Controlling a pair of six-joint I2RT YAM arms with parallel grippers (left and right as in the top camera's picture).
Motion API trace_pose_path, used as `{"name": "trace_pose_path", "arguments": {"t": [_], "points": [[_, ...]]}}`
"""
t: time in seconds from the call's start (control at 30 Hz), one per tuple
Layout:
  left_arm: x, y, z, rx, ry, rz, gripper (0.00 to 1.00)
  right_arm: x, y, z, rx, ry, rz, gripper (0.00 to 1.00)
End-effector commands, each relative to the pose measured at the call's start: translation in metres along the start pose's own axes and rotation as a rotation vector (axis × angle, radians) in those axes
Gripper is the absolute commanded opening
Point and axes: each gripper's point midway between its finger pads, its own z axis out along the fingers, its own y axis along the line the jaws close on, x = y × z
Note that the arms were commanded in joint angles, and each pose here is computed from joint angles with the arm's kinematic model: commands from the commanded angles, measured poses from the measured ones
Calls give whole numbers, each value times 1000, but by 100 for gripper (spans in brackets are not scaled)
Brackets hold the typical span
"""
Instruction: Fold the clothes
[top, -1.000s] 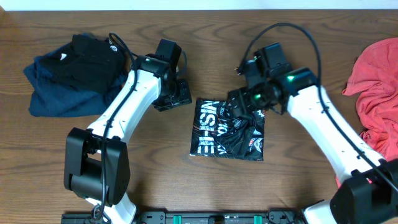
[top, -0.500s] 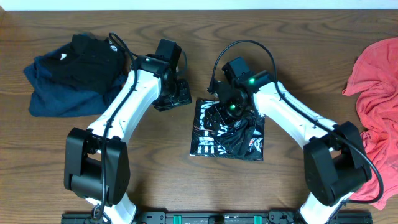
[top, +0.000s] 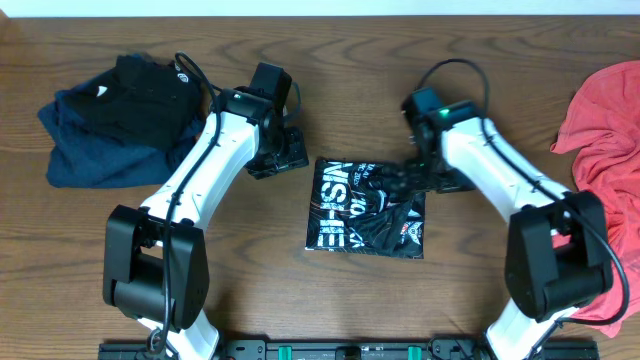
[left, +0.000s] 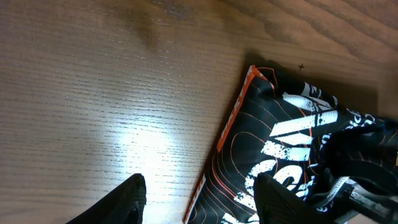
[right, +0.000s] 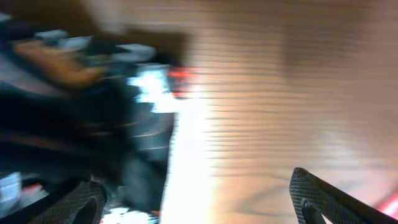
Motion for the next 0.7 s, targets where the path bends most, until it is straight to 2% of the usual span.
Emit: {"name": "trace_pose_path", "arguments": {"t": [0.0,0.13,0.23,0.43,0.67], "points": [[3,5,5,-20,15,9,57,-3,-25,2,69,-2,84,91],[3,5,5,-20,15,9,57,-5,5,-7,-117,-17,-63,92],[3,5,5,-19,15,9,57,-8,36,-29,-247,-91,-166,93],[3,5,5,-19,15,9,57,-16,70,-65,-302,-259,-293,93],[3,5,5,-19,14,9,58,-10,100,-59,-310,-256,-364,92]]}}
